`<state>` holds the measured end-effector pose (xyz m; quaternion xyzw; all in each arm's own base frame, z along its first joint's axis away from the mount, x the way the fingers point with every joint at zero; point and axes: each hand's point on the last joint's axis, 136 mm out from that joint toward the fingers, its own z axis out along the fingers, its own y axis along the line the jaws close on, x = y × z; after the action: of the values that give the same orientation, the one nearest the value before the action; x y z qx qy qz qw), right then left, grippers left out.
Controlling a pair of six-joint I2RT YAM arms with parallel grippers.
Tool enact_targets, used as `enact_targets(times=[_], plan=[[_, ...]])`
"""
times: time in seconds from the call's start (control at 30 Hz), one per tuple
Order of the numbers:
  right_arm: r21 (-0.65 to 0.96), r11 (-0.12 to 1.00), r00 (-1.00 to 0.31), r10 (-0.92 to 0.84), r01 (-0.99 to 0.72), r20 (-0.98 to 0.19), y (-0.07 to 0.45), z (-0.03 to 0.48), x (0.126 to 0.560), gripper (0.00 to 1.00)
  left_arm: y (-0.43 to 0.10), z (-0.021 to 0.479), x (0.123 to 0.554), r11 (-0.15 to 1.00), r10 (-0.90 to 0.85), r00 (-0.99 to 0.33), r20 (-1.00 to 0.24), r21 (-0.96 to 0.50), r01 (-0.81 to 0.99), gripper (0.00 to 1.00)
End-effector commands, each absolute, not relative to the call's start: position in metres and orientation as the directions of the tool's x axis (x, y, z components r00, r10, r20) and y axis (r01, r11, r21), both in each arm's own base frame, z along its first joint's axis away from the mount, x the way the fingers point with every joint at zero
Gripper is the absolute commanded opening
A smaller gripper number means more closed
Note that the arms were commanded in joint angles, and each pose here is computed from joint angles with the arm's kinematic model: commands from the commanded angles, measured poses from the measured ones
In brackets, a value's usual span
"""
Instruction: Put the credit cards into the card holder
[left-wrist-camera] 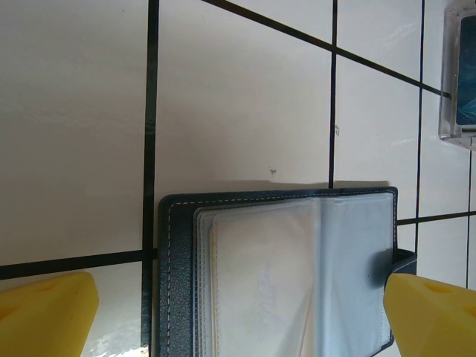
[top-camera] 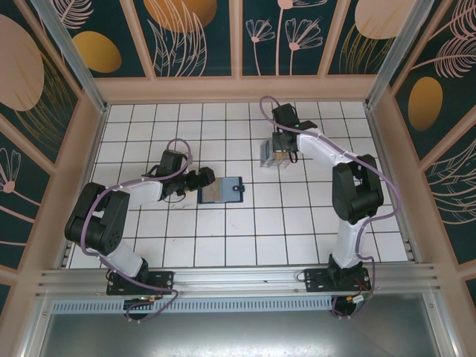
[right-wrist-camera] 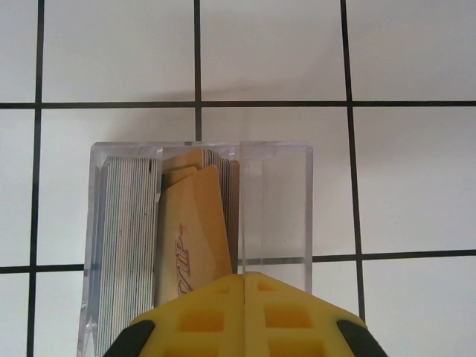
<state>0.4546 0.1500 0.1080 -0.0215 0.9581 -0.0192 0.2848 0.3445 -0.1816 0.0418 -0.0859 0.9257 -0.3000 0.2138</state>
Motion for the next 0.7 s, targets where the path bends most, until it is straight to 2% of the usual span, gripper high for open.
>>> enact_targets(times=[0.0, 0.2, 0.53, 0.67], plan=[[0.002, 1.000, -0.867, -0.009, -0.011, -0.498, 0.144, 0.100, 0.443, 0.05, -0.184, 0.041, 0.345, 0.798, -0.281, -0.895, -0.348, -0.602, -0.016, 0.98], [0.052, 0.999, -0.866, 0.020, -0.007, -0.499, 0.146, 0.108, 0.442, 0.11, -0.184, 0.042, 0.345, 0.800, -0.280, -0.895, -0.347, -0.600, -0.018, 0.99], [0.096, 0.995, -0.853, 0.056, 0.007, -0.519, 0.141, 0.131, 0.446, 0.15, -0.184, 0.042, 0.346, 0.800, -0.277, -0.896, -0.347, -0.600, -0.015, 0.99], [0.166, 0.986, -0.862, 0.073, -0.013, -0.502, 0.147, 0.133, 0.440, 0.19, -0.184, 0.043, 0.346, 0.802, -0.276, -0.895, -0.352, -0.598, -0.012, 0.99]])
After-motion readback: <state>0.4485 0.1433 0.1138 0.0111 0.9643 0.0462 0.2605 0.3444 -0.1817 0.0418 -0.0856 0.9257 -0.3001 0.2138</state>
